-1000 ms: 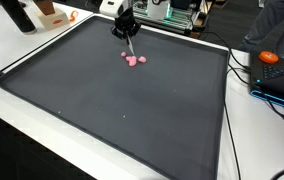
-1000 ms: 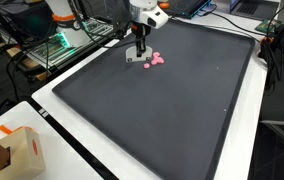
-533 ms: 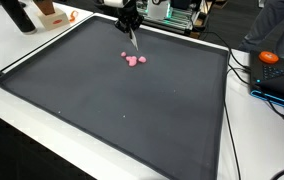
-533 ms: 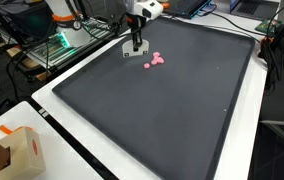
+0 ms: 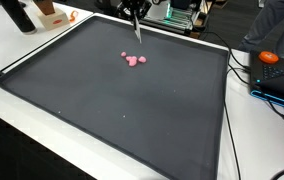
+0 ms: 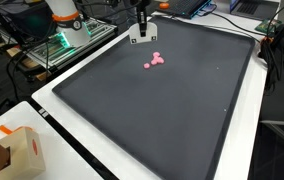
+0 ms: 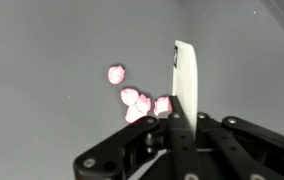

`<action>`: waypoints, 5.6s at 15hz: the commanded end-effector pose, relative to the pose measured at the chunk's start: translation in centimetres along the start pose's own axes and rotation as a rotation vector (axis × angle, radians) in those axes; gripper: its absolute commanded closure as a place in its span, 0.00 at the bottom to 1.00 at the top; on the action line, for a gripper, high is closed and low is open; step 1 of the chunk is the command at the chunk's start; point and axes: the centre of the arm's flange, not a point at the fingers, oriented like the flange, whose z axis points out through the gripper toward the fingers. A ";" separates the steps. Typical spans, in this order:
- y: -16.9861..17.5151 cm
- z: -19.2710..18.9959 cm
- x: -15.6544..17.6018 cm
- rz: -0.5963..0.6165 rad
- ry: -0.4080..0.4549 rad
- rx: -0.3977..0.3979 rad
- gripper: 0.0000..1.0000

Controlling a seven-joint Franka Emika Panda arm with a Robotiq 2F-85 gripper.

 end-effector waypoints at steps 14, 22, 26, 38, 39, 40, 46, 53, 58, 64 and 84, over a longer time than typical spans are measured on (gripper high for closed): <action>-5.4 -3.2 10.7 0.410 -0.062 -0.061 0.99; -6.3 0.6 15.2 0.475 -0.197 -0.173 0.99; -7.0 2.3 16.7 0.466 -0.266 -0.231 0.99; -7.7 6.1 18.9 0.405 -0.412 -0.334 0.99; -7.7 6.4 19.0 0.401 -0.420 -0.338 0.99; -7.6 6.6 19.1 0.398 -0.429 -0.342 0.99; -7.2 7.9 19.6 0.390 -0.483 -0.355 0.99; -6.8 8.9 19.9 0.394 -0.527 -0.354 0.99; -5.9 8.7 20.3 0.405 -0.515 -0.339 0.99; -4.0 7.5 20.3 0.442 -0.479 -0.316 0.99; 10.7 2.8 11.6 0.794 -0.258 0.060 0.99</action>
